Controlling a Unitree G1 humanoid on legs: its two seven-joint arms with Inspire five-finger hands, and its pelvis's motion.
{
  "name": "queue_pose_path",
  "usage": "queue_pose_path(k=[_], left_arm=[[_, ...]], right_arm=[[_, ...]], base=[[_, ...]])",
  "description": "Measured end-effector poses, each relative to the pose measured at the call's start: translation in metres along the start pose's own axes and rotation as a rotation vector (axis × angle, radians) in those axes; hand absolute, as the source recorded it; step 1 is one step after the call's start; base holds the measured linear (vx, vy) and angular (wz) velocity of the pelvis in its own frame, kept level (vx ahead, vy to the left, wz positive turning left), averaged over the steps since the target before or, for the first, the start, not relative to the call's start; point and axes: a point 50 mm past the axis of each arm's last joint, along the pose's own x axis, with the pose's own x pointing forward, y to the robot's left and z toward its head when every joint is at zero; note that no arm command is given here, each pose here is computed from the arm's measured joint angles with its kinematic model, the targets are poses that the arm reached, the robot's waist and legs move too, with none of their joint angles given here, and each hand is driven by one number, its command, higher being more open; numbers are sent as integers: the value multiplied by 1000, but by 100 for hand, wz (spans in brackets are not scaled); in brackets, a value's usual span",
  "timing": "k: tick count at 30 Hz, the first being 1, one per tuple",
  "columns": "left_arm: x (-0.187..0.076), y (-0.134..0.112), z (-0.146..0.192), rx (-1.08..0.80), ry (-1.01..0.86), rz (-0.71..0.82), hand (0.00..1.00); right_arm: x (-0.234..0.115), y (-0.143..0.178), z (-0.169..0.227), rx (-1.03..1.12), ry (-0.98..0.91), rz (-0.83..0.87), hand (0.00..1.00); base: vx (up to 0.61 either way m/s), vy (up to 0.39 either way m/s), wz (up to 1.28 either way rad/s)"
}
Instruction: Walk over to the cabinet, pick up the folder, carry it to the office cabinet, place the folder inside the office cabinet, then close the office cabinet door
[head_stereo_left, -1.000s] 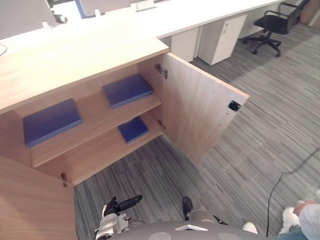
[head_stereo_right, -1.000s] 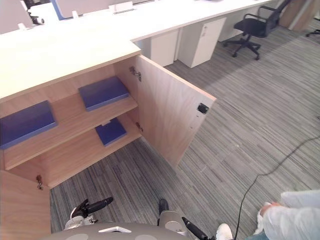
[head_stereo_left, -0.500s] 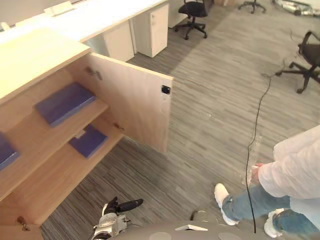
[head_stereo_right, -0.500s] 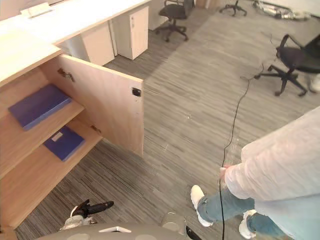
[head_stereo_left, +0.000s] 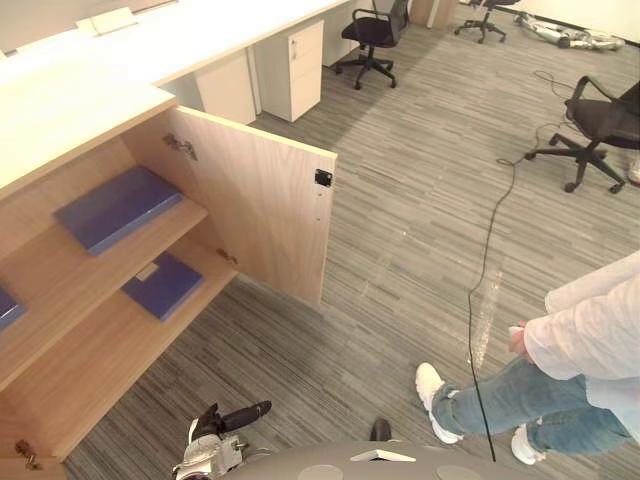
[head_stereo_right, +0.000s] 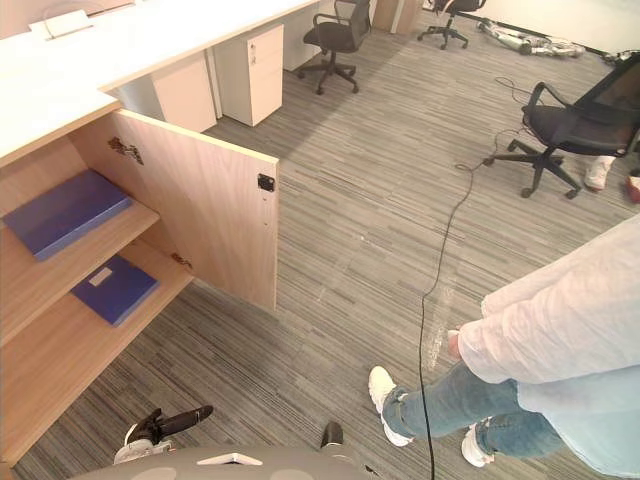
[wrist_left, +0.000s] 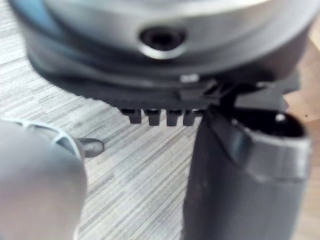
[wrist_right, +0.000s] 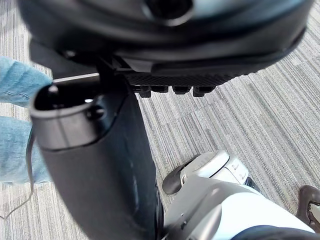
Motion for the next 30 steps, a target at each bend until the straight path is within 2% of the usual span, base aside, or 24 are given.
queue_pose_path(k=[5, 9, 15, 18, 20, 24, 30], left_arm=[[0, 5, -3, 9, 13, 9, 100], [0, 6, -10, 12, 44, 11, 100], [0, 20, -9, 50, 33, 45, 100], [1, 16, 3, 158, -24, 37, 100], [2, 8, 13, 202, -64, 14, 100], [1, -4, 26, 258, -127, -22, 100], [1, -7, 27, 295, -137, -30, 100]], right_arm=[[0, 1, 6, 24, -11, -20, 100], [0, 7, 31, 69, -82, -23, 100], [-18, 20, 128, 93, -411, -8, 100], [-37, 31, 171, 76, -587, 11, 100], [-45, 39, 183, 87, -633, 18, 100], [-44, 45, 178, 87, -620, 20, 100], [-44, 43, 177, 85, -618, -1, 100]], base=[[-26, 10, 10], [0, 2, 1], [3, 2, 1], [0, 0, 0], [-12, -5, 2], [0, 0, 0], [-13, -3, -3]])
